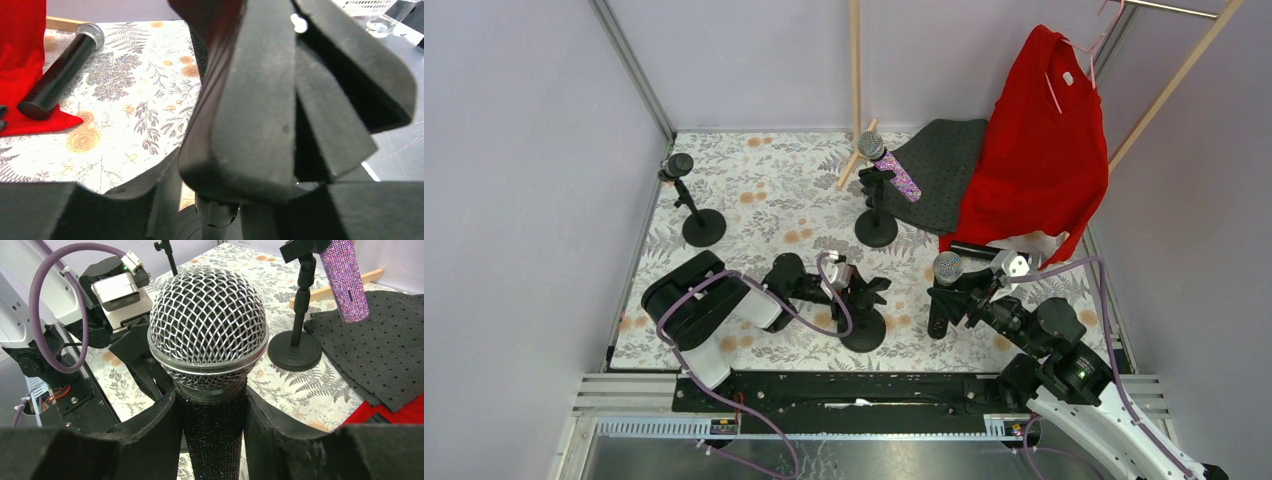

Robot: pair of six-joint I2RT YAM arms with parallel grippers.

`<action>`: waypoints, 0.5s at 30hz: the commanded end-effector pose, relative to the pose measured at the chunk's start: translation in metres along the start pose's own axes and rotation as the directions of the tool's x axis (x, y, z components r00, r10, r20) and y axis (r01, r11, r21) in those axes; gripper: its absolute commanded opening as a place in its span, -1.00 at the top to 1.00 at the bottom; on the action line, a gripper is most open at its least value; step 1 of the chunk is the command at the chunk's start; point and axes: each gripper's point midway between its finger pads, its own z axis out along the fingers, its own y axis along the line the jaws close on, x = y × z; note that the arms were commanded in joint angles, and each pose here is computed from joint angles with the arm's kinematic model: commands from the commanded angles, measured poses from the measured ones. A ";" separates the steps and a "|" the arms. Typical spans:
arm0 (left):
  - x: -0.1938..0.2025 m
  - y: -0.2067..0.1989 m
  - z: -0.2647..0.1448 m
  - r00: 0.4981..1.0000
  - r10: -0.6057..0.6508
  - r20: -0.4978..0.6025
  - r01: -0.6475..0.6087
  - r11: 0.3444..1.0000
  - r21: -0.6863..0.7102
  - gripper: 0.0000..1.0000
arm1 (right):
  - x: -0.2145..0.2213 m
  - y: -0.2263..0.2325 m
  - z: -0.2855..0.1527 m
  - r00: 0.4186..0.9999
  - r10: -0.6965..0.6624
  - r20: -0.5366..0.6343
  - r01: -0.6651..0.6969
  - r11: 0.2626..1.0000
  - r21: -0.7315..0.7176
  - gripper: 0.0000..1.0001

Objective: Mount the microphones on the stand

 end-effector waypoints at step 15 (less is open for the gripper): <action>-0.017 0.023 -0.041 0.994 0.105 0.015 -0.093 0.925 -0.368 -0.58 | -0.024 -0.001 -0.001 0.997 -0.039 0.067 0.038 0.999 0.016 0.99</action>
